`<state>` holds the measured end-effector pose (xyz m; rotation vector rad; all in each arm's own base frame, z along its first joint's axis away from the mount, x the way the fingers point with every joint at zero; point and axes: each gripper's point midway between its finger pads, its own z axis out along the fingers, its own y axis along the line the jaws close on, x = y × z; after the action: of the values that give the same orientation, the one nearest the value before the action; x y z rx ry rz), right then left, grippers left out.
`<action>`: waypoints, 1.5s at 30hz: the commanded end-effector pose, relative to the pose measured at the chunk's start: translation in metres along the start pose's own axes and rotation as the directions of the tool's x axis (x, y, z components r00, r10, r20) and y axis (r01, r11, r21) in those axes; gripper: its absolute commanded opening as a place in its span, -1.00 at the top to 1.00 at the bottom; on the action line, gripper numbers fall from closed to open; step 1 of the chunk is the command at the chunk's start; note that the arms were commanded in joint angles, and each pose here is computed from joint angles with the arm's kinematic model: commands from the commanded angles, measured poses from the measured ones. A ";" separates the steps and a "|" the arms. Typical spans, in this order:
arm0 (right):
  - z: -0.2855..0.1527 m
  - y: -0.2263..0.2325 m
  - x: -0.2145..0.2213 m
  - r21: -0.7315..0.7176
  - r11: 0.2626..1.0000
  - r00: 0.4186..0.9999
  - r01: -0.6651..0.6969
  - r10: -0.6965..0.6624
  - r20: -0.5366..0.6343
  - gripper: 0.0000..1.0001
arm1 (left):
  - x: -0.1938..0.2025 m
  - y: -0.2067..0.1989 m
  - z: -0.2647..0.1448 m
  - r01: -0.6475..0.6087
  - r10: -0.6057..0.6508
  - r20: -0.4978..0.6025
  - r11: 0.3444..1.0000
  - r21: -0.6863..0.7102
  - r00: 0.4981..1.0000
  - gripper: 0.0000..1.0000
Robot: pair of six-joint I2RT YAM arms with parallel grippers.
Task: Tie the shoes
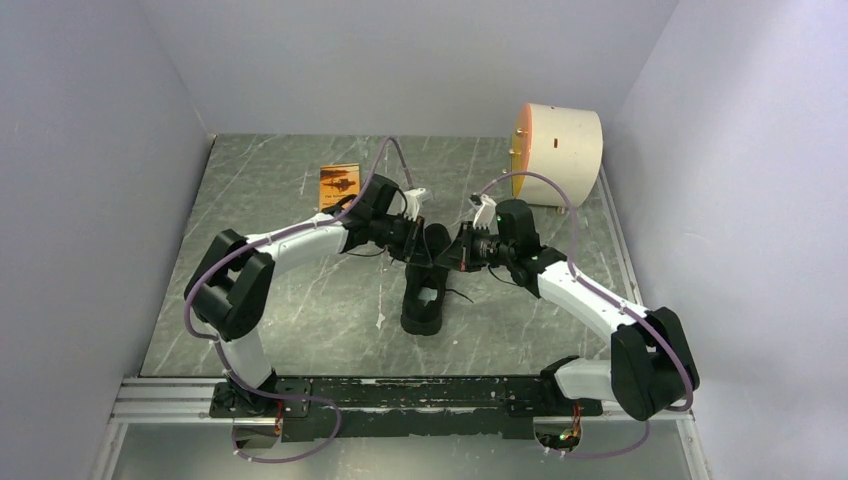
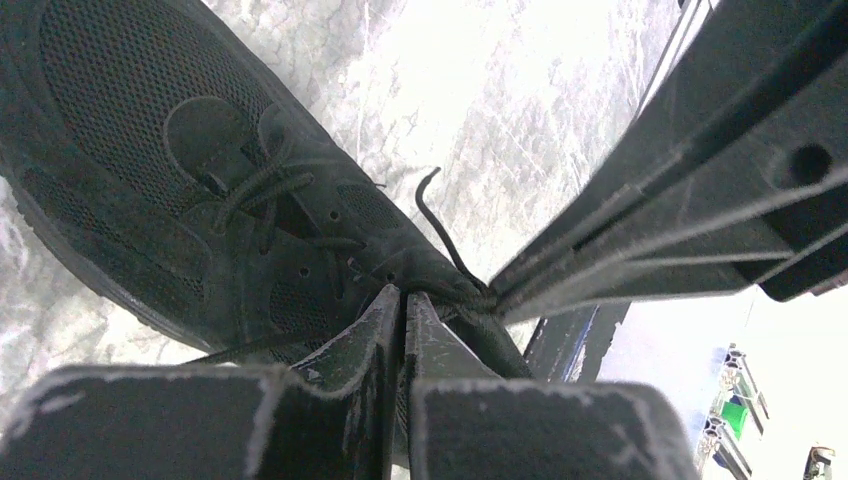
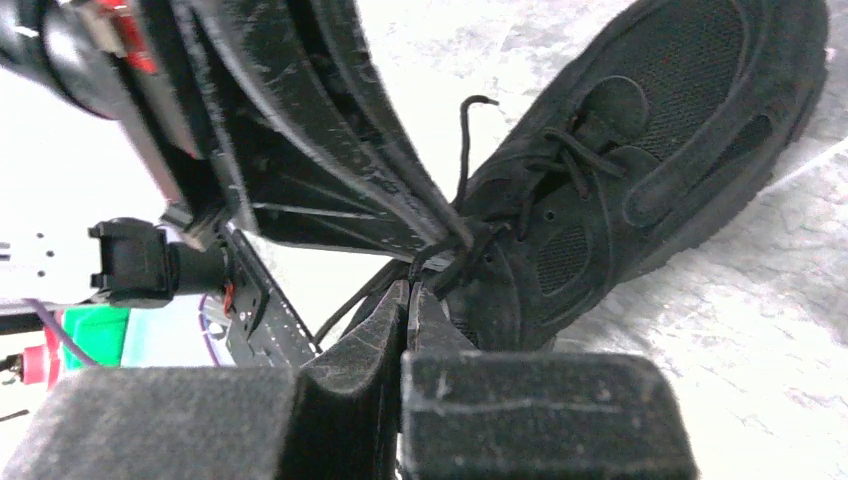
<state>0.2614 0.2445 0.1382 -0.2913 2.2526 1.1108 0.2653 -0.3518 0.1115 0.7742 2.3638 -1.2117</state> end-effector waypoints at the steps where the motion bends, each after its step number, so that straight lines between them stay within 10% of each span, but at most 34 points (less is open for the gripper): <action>1: -0.003 0.024 -0.008 -0.131 0.990 0.998 0.050 -0.046 0.032 1.00 | -0.008 -0.002 0.007 -0.012 0.012 0.000 0.999 0.034 1.000 0.84; 15: 0.018 0.040 -0.008 -0.163 0.987 0.999 -0.019 0.024 0.029 0.98 | 0.005 -0.033 0.005 -0.088 0.085 0.020 0.959 0.268 0.996 0.84; 26: -0.010 0.018 -0.016 0.022 0.991 0.991 0.132 -0.131 -0.041 -0.25 | 0.014 -0.013 0.003 -0.064 0.062 0.020 0.969 0.238 0.998 0.86; 34: -0.028 -0.023 -0.025 0.134 0.990 0.999 -0.041 0.040 0.007 -0.13 | 0.011 -0.008 0.001 -0.064 0.061 0.017 0.971 0.229 0.998 0.86; 41: -0.012 -0.038 -0.008 0.069 0.993 0.995 -0.096 0.096 -0.006 0.48 | 0.008 -0.009 0.000 -0.060 0.057 0.020 0.971 0.233 0.998 0.86; 45: -0.001 -0.023 0.005 -0.082 0.991 0.992 -0.107 0.101 -0.079 0.49 | 0.008 -0.009 0.000 -0.062 0.060 0.016 0.970 0.234 0.998 0.86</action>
<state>0.2737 0.2125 0.1137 -0.1595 2.3849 1.0885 0.2541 -0.3550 0.1117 0.8742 2.2067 -1.4605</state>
